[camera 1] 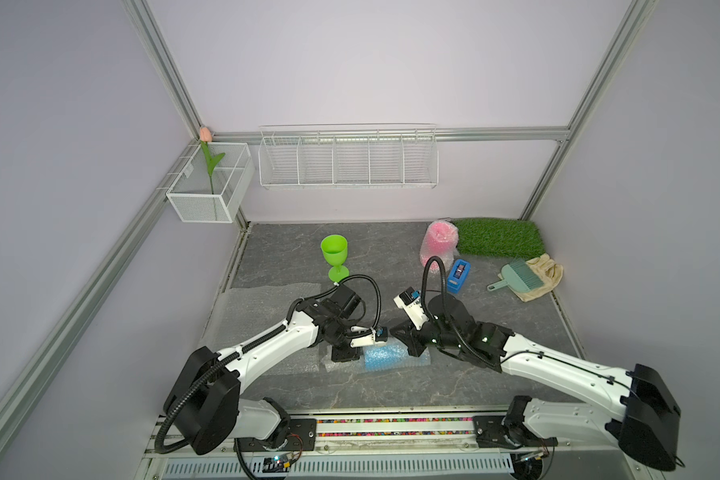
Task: Wrap wine glasses in bubble wrap
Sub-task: Stick the tape on the bubble wrap.
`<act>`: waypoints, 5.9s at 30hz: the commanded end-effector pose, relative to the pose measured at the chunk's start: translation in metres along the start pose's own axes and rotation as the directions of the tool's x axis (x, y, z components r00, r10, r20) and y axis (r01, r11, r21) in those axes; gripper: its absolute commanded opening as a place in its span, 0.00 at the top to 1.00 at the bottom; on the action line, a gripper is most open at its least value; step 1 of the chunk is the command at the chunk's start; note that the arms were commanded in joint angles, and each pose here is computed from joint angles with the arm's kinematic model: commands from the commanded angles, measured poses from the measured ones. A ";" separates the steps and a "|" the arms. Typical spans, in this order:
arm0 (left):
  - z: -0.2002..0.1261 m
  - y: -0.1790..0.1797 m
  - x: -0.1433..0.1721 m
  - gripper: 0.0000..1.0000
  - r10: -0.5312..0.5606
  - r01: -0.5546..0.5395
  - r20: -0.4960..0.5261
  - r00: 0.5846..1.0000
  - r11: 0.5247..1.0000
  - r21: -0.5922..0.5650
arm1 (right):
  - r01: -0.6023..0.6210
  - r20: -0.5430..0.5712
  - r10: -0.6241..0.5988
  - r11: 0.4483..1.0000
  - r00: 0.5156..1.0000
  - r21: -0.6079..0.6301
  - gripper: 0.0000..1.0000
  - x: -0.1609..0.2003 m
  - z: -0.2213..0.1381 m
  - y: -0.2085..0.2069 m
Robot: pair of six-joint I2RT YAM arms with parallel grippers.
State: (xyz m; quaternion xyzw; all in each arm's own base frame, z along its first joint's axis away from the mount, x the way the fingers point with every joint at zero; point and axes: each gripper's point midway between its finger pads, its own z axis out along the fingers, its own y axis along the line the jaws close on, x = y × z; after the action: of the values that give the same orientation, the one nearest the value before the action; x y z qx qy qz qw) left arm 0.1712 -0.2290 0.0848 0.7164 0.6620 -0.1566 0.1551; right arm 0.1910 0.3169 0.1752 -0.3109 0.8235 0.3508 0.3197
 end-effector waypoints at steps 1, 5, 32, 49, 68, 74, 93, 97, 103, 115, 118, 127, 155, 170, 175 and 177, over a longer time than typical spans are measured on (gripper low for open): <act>0.001 -0.006 -0.002 0.96 0.020 -0.020 0.009 1.000 1.000 0.022 | 0.066 0.045 -0.066 0.998 0.997 -0.009 0.93 -0.014 -0.002 0.003; 0.002 -0.006 -0.001 0.96 0.018 -0.018 0.004 1.000 1.000 0.024 | 0.074 0.060 -0.070 0.996 0.996 -0.057 0.93 -0.013 -0.013 0.014; 0.001 -0.006 -0.002 0.97 0.019 -0.019 0.008 1.000 0.999 0.026 | 0.340 0.218 -0.293 0.915 0.931 -0.219 0.93 0.009 -0.036 0.041; 0.002 -0.007 -0.002 0.97 0.019 -0.019 0.008 1.000 0.999 0.031 | 0.311 0.228 -0.230 0.840 0.946 -0.444 0.93 0.022 -0.097 0.094; 0.004 -0.008 -0.002 0.97 0.020 -0.020 0.007 1.000 0.999 0.042 | 0.300 0.176 -0.256 0.907 0.950 -0.297 0.93 0.007 -0.040 0.049; 0.005 -0.009 -0.001 0.97 0.018 -0.018 0.000 1.000 0.999 0.046 | 0.282 0.155 -0.237 0.855 0.959 -0.435 0.93 0.020 -0.067 0.076; 0.006 -0.010 -0.003 0.97 0.025 -0.025 0.003 1.000 0.998 0.049 | 0.269 0.133 -0.238 0.911 0.962 -0.313 0.93 0.031 -0.050 0.047; 0.007 -0.011 -0.002 0.97 0.024 -0.024 -0.001 1.000 0.998 0.053 | 0.275 0.165 -0.238 0.925 0.957 -0.261 0.93 0.012 -0.031 0.028; 0.009 -0.013 -0.001 0.97 0.027 -0.026 -0.010 1.000 0.998 0.061 | 0.277 0.196 -0.236 0.936 0.952 -0.218 0.93 -0.019 -0.007 -0.002; 0.014 -0.019 0.003 0.98 0.038 -0.036 -0.041 0.998 0.998 0.054 | 0.221 0.055 -0.214 0.946 0.975 -0.235 0.93 -0.011 0.029 -0.032; 0.014 -0.019 0.003 0.98 0.038 -0.036 -0.042 0.998 0.998 0.052 | 0.209 0.040 -0.205 0.949 0.978 -0.237 0.93 -0.005 0.027 -0.032; 0.015 -0.020 0.003 0.98 0.042 -0.039 -0.046 0.998 0.998 0.053 | 0.183 0.039 -0.179 0.960 0.983 -0.212 0.93 0.007 0.011 -0.031; 0.016 -0.020 0.003 0.98 0.049 -0.046 -0.052 0.997 0.997 0.055 | 0.280 0.191 -0.216 0.854 0.957 -0.439 0.93 0.017 -0.058 0.056; 0.017 -0.021 0.002 0.99 0.050 -0.047 -0.052 0.997 0.997 0.061 | 0.263 0.212 -0.208 0.925 0.955 -0.275 0.93 -0.013 -0.007 -0.014; 0.018 -0.023 0.002 0.99 0.051 -0.047 -0.054 0.997 0.997 0.064 | 0.225 0.163 -0.187 0.940 0.969 -0.257 0.93 -0.014 0.015 -0.034; 0.019 -0.025 0.003 0.99 0.050 -0.046 -0.062 0.997 0.997 0.067 | 0.206 0.140 -0.177 0.949 0.974 -0.238 0.93 -0.014 0.021 -0.043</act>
State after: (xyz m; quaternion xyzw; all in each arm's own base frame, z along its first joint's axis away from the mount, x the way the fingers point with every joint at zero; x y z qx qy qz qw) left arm 0.1557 -0.2390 0.0791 0.7381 0.6415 -0.1522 0.1433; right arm 0.2216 0.3090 0.1473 -0.3983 0.7301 0.4468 0.3295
